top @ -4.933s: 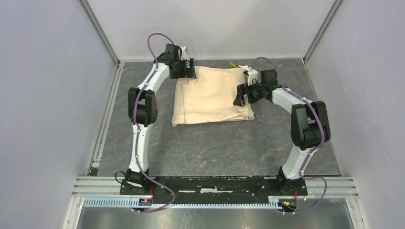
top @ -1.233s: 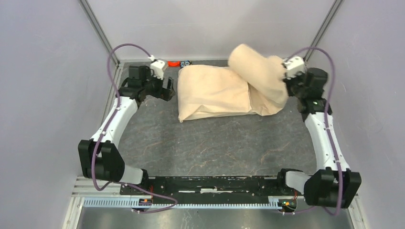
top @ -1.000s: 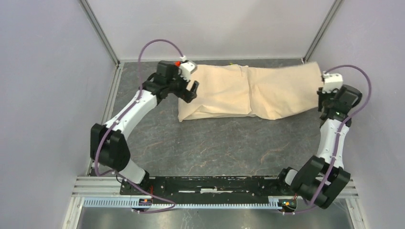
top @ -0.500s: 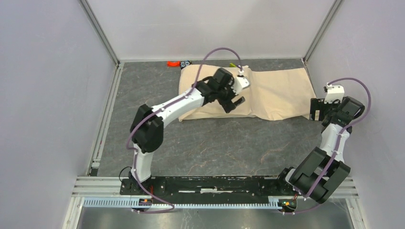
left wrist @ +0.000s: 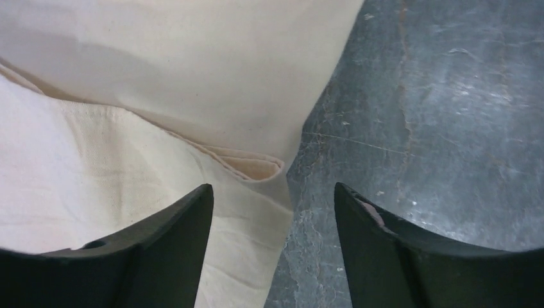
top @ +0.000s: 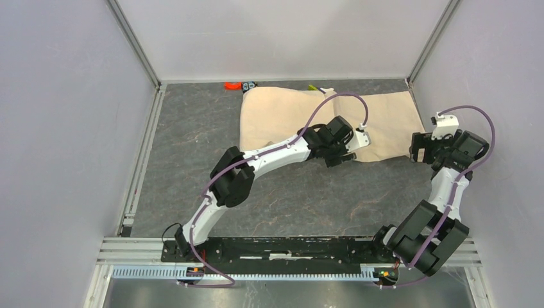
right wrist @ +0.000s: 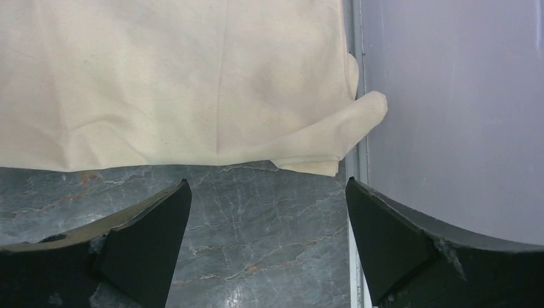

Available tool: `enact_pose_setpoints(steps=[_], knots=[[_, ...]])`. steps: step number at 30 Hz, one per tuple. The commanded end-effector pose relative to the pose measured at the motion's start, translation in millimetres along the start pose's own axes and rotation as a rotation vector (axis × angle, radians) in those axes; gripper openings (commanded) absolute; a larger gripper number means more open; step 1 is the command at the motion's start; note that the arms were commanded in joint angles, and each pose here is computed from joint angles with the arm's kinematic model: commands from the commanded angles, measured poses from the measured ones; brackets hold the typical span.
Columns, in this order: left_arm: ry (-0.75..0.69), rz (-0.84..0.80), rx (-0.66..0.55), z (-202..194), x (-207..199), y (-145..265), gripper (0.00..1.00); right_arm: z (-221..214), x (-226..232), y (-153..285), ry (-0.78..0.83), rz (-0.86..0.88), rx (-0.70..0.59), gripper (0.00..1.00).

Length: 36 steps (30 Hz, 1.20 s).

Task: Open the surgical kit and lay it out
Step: Open the surgical kit at the center of the board.

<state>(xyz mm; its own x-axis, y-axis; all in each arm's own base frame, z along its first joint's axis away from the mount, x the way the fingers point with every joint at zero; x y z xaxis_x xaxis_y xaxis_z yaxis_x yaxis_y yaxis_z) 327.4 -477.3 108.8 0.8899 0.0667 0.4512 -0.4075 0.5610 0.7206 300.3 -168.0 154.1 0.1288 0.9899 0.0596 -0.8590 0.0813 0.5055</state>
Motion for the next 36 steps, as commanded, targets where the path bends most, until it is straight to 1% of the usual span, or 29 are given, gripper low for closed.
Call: enact_pose_setpoints(steps=[1, 6, 8, 12, 14, 15, 16, 18, 21, 23, 27, 29, 30, 32, 34, 36], knots=[[0.002, 0.084, 0.01, 3.3, 25.2, -2.4, 0.7, 2.2, 10.8, 1.3, 0.004, 0.056, -0.015, 0.98], [0.007, 0.085, 0.01, 3.5, 26.2, -1.7, 0.46, -4.8, 13.2, -1.1, -0.009, 0.071, 0.003, 0.98], [0.011, 0.078, -0.002, 7.3, 26.8, 3.7, 0.42, -6.0, 13.4, -1.1, -0.008, 0.073, 0.005, 0.98], [0.026, 0.058, -0.036, 16.8, 27.4, 16.7, 0.39, -6.8, 14.2, -1.8, -0.007, 0.078, 0.006, 0.98], [0.04, 0.048, -0.048, 19.8, 27.9, 21.1, 0.31, -7.6, 14.9, -2.4, -0.012, 0.084, 0.009, 0.98], [0.046, 0.043, -0.053, 21.1, 28.0, 22.8, 0.25, -7.8, 15.2, -2.6, -0.014, 0.087, 0.009, 0.98], [0.052, 0.035, -0.055, 21.4, 27.9, 23.6, 0.19, -7.9, 15.7, -2.8, -0.015, 0.089, 0.009, 0.98], [0.073, 0.036, -0.052, 21.5, 31.0, 27.0, 0.03, -9.2, 16.4, -3.2, -0.02, 0.093, 0.012, 0.98], [0.144, 0.044, -0.07, 21.4, 44.1, 39.6, 0.02, -8.5, 18.0, -3.3, -0.021, 0.102, 0.011, 0.98], [0.213, 0.058, -0.102, 21.9, 60.7, 56.0, 0.02, -5.5, 19.8, -3.9, -0.018, 0.111, 0.008, 0.98], [0.368, 0.08, -0.186, 14.8, 102.5, 97.4, 0.02, 2.4, 24.6, -6.2, -0.003, 0.124, 0.002, 0.98], [0.444, 0.1, -0.208, 2.6, 123.5, 117.6, 0.02, 6.6, 28.0, -7.8, 0.002, 0.13, -0.003, 0.98], [0.492, 0.118, -0.206, -9.2, 134.4, 127.3, 0.02, 8.1, 30.3, -8.7, 0.004, 0.136, -0.003, 0.98], [0.6, 0.179, -0.216, -37.8, 160.9, 161.0, 0.02, 12.2, 34.5, -10.5, 0.009, 0.148, -0.005, 0.98], [0.727, 0.265, -0.223, -82.4, 187.0, 196.3, 0.02, 17.8, 38.0, -11.7, 0.019, 0.154, -0.013, 0.98], [0.832, 0.403, -0.197, -148.6, 209.8, 239.7, 0.02, 22.6, 41.3, -13.9, 0.023, 0.161, -0.02, 0.98]])
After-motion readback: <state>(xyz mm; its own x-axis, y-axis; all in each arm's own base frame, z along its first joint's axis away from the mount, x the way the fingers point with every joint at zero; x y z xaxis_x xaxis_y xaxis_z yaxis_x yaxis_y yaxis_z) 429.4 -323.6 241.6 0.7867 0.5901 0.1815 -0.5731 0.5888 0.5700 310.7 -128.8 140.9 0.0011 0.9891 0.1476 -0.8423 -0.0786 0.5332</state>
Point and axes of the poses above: each gripper's point midway between its finger pads, its own y axis back along the fingers, its own x axis along the line the jaws close on, z = x × y, the point moved 1 cm from there along y, back along the fingers, and after that the axes turned 14 degrees about -y, right-handed, at the moved point
